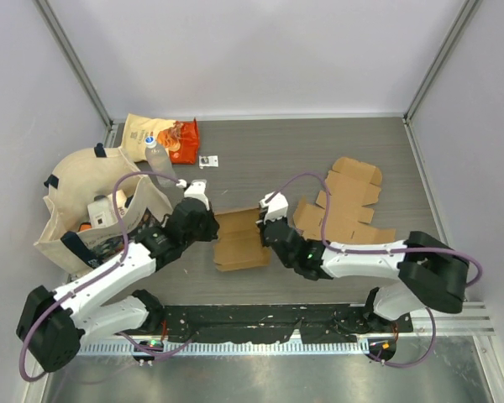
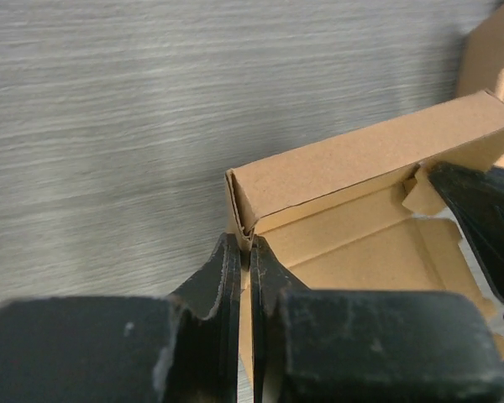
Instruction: Fold the paper box
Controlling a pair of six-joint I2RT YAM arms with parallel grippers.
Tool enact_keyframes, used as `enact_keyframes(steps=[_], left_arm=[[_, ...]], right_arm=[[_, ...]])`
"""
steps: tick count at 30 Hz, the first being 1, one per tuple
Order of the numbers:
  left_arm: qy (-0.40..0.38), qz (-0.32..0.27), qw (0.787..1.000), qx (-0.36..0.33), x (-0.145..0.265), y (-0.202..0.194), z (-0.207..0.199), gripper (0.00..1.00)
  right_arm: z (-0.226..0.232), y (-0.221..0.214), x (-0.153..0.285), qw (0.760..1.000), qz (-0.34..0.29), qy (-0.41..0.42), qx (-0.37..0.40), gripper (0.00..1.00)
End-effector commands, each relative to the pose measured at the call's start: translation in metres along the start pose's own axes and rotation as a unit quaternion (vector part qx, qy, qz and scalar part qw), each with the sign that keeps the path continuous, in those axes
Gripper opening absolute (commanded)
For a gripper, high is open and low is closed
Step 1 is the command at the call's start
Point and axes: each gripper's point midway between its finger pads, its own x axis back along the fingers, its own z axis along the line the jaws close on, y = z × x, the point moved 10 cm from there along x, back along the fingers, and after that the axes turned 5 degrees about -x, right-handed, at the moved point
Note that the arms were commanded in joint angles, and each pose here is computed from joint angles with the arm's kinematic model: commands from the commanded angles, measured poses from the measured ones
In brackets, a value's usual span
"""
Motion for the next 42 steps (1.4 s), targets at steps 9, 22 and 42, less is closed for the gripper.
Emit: enact_keyframes(steps=[9,22,42], left_arm=[[0.191,0.019,0.981,0.022,-0.052,-0.016,-0.018,0.0],[0.203,0.167,0.961,-0.083,-0.101,-0.043,-0.023,0.0],[0.189,0.205,0.949,-0.149,-0.114,-0.068,-0.018,0.1]], right_arm=[[0.037,-0.03,-0.013,0.987,0.004,-0.156,-0.039,0.01],[0.03,-0.055,-0.021,0.966,0.1,-0.22,-0.088,0.01],[0.029,-0.049,-0.023,0.971,0.077,-0.179,-0.14,0.01]])
